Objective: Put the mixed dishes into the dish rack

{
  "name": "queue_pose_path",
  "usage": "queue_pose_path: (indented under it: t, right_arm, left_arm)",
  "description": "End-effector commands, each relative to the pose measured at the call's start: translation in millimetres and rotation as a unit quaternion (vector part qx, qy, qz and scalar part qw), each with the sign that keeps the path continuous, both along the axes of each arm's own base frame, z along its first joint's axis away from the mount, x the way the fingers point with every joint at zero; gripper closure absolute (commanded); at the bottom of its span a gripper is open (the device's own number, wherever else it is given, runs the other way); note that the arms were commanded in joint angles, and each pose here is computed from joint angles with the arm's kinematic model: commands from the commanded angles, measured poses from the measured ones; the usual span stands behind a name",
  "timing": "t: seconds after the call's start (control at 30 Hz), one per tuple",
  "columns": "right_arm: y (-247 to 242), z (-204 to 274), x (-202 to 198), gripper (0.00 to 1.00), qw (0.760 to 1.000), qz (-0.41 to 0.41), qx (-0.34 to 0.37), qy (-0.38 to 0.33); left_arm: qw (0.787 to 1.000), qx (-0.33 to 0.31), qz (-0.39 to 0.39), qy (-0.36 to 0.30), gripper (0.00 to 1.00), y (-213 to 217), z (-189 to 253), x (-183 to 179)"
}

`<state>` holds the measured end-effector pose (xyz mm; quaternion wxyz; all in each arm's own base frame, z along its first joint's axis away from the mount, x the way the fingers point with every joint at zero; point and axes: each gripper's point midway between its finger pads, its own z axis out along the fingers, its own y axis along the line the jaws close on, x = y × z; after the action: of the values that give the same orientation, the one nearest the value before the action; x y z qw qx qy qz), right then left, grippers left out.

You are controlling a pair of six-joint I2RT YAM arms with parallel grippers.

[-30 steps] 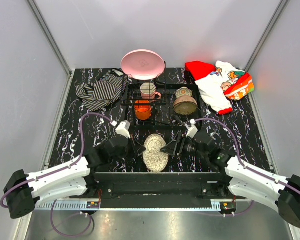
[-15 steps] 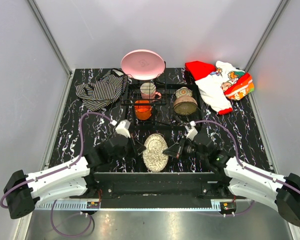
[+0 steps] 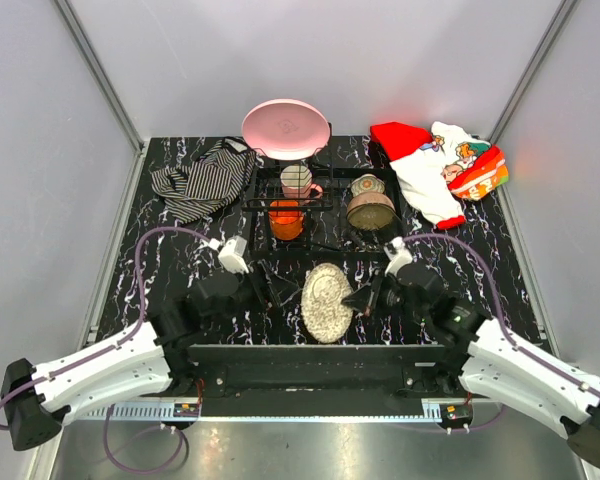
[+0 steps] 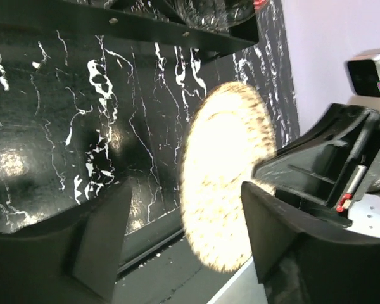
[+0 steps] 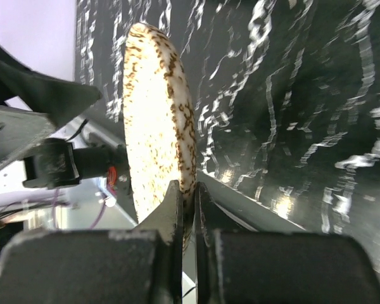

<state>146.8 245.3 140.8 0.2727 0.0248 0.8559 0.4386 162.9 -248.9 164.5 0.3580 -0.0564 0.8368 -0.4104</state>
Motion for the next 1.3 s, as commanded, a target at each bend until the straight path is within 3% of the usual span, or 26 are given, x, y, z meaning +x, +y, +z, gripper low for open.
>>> queue_pose_path:
  t: [0.0,0.13,0.2,0.33,0.5,0.53,0.73,1.0,1.2,1.27]
  right_arm:
    - [-28.7,41.2,5.9,1.00,0.996,-0.031,-0.048,-0.061]
    - [-68.1,76.8,22.9,1.00,0.982,-0.112,-0.081,-0.132]
    - [-83.4,117.2,27.2,1.00,0.968,-0.134,-0.062,-0.205]
    - [-113.2,181.2,45.9,1.00,0.922,-0.188,-0.089,-0.328]
    - [-89.7,248.0,84.6,1.00,0.885,-0.164,-0.169,-0.403]
    - [-88.4,277.0,89.8,1.00,0.866,-0.166,-0.172,-0.438]
    - [-57.3,344.8,137.7,1.00,0.789,-0.170,-0.230,-0.543]
    - [12.9,386.9,161.0,1.00,0.664,-0.029,-0.277,-0.694]
    - [50.9,388.8,170.0,1.00,0.604,0.088,-0.250,-0.752]
    - [65.4,375.2,180.0,1.00,0.595,0.131,-0.250,-0.752]
  left_arm:
    - [0.998,-0.036,0.027,-0.041,0.24,10.5,46.8,5.0]
    - [0.998,-0.026,0.044,-0.047,0.20,26.0,53.6,3.8]
    - [0.997,-0.025,0.052,-0.049,0.20,31.8,54.2,3.4]
    - [0.997,-0.029,0.052,-0.045,0.19,33.4,52.0,1.0]
    - [0.998,-0.031,0.049,-0.036,0.19,30.7,47.1,0.2]
    - [0.998,-0.030,0.048,-0.035,0.19,29.8,46.2,0.5]
    - [0.998,-0.029,0.046,-0.043,0.18,29.8,53.0,0.9]
    - [0.998,-0.010,0.049,-0.043,0.18,34.4,49.2,1.2]
    - [0.997,-0.013,0.051,-0.049,0.17,36.5,51.4,1.2]
    - [0.997,-0.008,0.053,-0.049,0.16,38.3,50.3,2.0]
